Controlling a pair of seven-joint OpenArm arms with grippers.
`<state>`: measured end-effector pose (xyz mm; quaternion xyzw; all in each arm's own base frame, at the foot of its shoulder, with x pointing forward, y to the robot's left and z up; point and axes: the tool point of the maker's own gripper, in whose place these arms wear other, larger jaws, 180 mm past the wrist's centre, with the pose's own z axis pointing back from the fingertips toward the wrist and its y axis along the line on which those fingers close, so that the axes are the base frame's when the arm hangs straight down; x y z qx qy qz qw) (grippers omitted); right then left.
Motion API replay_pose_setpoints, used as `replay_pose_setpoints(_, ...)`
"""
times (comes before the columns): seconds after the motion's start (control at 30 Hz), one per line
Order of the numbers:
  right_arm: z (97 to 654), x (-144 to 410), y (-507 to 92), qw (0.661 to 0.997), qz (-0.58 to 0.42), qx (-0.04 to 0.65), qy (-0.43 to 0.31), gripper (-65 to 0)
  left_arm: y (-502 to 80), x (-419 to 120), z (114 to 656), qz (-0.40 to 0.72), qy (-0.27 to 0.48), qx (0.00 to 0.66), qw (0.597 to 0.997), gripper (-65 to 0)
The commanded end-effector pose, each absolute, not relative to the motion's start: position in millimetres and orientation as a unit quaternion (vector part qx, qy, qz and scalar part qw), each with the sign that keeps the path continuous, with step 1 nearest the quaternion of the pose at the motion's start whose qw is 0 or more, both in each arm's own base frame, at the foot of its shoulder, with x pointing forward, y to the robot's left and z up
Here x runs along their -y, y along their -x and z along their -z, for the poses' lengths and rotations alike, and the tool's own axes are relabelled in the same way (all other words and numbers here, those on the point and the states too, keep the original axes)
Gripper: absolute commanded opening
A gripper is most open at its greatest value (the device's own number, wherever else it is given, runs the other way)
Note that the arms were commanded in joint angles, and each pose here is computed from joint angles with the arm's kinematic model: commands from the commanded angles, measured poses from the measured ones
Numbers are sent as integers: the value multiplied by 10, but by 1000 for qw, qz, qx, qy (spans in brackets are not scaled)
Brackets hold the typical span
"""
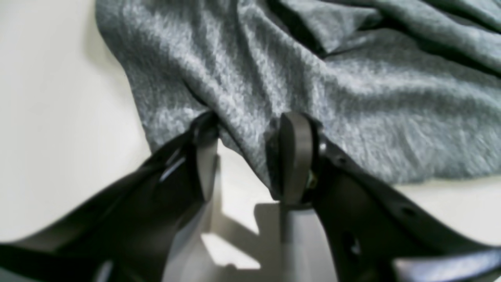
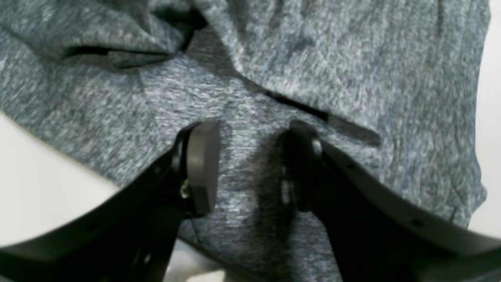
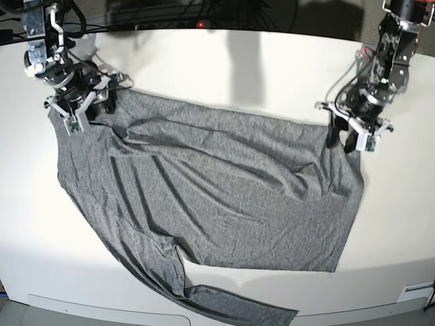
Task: Fold the T-shirt properly
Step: 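Drag the shirt with both grippers to spread it flat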
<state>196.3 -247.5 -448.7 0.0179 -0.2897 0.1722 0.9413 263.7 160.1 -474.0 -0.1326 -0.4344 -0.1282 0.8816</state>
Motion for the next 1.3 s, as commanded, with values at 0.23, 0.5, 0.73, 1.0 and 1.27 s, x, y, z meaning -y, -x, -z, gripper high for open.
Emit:
replay_pose_setpoints(0.23, 4677, 2702, -1538, 959, -207, 193, 25, -361, -634, -2128, 5547, 196, 52, 30, 979, -401)
replay_pose_setpoints(0.5, 4681, 3002, -1161, 961, -236, 139, 48, -361, -79, -2215, 5544, 206, 30, -13, 978, -401)
replay_pose_setpoints(0.73, 4682, 3054, -1066, 962, -238, 122, 50, -361, 253, -2254, 5464, 221, 3, -31, 975, -401)
replay_pose_setpoints(1.0, 4611, 2901, -857, 959, -255, 116, 38, -361, 288, -2296, 5380, 246, -29, -22, 969, -401)
replay_pose_setpoints(1.27, 4559, 2908, -754, 957, -262, 111, 56, -361, 313, -2243, 5307, 251, -27, -30, 967, -401)
